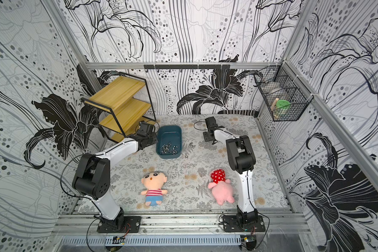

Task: Take out the wing nut from the storage box
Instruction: Move the wing nut to the center of the board.

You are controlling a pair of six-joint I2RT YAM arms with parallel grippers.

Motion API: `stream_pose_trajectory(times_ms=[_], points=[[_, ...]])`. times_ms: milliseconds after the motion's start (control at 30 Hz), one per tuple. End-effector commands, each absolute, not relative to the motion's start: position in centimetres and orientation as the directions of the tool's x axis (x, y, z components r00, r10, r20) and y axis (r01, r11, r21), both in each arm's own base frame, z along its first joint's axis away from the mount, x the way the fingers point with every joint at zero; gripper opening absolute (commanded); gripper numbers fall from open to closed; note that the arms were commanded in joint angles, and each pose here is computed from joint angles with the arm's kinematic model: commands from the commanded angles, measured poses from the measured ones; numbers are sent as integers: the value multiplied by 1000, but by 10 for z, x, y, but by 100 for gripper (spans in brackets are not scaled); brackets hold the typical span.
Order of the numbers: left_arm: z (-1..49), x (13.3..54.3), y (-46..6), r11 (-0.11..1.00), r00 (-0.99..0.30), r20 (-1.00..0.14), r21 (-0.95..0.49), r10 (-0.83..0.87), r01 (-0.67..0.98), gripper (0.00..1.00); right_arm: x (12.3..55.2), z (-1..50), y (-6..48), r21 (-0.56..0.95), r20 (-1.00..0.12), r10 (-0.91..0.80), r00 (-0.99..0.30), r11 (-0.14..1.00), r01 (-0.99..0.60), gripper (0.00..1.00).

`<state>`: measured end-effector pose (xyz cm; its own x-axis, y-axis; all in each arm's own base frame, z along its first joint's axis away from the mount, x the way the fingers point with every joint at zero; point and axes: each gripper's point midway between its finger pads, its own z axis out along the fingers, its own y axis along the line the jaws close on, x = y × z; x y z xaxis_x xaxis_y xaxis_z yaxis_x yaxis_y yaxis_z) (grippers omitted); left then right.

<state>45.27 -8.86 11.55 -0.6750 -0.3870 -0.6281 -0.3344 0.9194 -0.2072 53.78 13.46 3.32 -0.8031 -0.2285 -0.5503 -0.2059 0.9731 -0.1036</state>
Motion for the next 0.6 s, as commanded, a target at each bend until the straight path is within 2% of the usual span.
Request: stream_pose_trajectory(times_ms=[0,567], points=[[123,458,-89,924,-662,-650,-197,-373,-326,29,537,34,144,-64,-533,-239,-812,968,-243,37],[124,454,-89,925,-659,-653,-204,-372,-321,29,500,18,160,40,-466,-224,-856,961,-273,16]])
